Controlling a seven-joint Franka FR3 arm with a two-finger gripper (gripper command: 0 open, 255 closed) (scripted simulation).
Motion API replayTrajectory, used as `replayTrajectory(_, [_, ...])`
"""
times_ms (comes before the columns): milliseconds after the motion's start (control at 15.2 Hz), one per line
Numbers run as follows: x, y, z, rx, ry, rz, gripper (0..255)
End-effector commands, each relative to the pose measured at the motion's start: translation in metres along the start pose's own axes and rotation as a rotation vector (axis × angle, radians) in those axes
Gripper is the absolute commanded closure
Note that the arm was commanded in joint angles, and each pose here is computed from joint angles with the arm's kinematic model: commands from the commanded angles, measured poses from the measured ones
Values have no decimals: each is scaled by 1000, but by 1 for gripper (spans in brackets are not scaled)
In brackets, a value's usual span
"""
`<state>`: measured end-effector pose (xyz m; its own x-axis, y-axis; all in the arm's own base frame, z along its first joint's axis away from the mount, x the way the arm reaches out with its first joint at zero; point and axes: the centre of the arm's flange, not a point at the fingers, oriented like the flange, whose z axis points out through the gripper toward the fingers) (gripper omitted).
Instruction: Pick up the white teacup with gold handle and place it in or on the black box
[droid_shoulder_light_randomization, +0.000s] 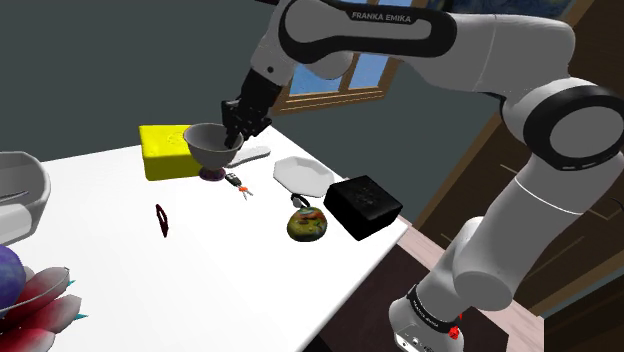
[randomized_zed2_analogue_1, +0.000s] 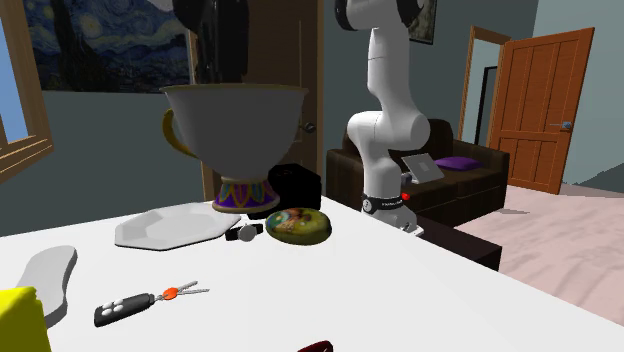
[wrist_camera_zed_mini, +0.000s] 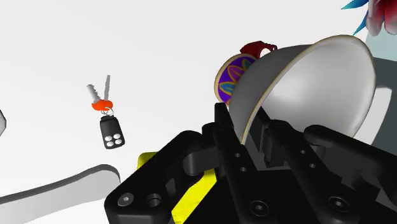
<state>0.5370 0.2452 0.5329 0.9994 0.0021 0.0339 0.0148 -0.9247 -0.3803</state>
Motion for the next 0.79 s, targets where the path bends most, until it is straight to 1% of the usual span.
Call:
replayTrajectory(0, [1, -2, -7, 0, 0, 0, 255])
replayTrajectory(726, [-88, 99, -62, 0, 0, 0, 255])
